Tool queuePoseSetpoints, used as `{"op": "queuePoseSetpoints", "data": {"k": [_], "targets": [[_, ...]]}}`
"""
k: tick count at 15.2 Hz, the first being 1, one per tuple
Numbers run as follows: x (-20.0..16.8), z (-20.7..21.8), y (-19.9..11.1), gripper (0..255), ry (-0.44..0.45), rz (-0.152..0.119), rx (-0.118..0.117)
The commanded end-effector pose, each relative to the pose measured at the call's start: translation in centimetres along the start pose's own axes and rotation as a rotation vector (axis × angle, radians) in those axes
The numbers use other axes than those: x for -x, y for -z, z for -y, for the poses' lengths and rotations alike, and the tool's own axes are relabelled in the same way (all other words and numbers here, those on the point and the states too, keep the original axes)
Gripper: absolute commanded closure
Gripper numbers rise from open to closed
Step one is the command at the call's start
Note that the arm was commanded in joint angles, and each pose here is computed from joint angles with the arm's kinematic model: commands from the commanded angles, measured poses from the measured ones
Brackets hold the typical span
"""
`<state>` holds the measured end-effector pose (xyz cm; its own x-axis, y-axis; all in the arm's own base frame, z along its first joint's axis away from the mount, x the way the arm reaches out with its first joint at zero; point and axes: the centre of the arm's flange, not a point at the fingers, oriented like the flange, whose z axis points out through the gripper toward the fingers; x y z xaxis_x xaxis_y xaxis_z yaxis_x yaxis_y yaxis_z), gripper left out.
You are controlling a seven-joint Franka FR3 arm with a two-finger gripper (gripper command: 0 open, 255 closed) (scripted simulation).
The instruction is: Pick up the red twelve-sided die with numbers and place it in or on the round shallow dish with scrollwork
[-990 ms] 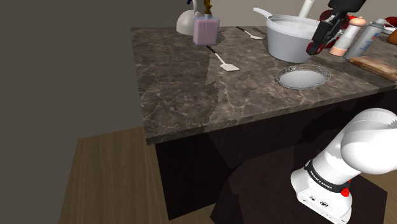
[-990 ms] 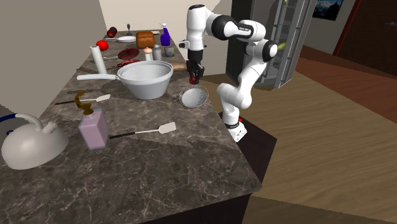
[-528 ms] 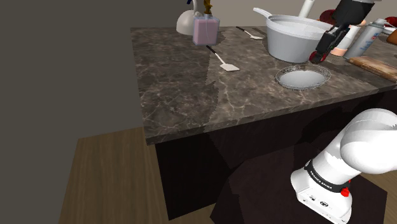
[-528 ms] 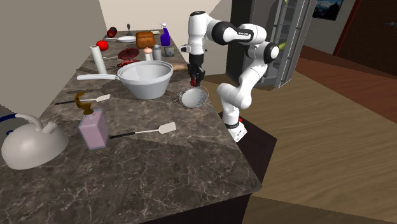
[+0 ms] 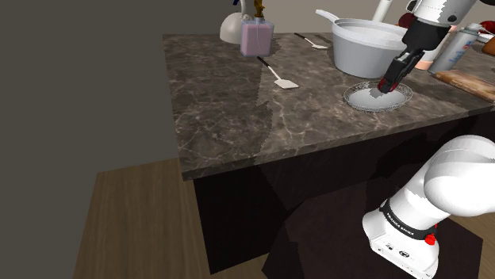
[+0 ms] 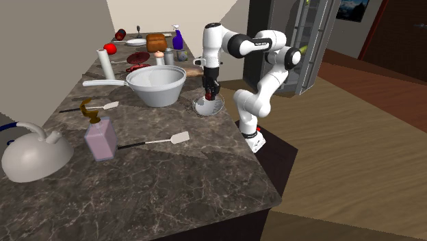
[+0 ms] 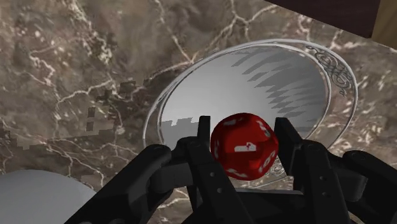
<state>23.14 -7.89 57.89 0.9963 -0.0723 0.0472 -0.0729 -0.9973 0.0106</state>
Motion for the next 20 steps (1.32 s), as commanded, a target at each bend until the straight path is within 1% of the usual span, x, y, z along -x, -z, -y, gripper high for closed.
{"op": "queuePoseSetpoints", "data": {"k": [1, 8, 9, 14, 18, 20], "targets": [[0.1, 0.0, -0.5, 255, 0.0, 0.0, 0.0], [0.1, 0.0, -0.5, 255, 0.0, 0.0, 0.0], [0.1, 0.0, -0.5, 0, 0.0, 0.0, 0.0], [0.1, 0.0, -0.5, 0, 0.0, 0.0, 0.0], [0.1, 0.0, 4.5, 0, 0.0, 0.0, 0.0], [0.1, 0.0, 4.5, 0, 0.0, 0.0, 0.0]]}}
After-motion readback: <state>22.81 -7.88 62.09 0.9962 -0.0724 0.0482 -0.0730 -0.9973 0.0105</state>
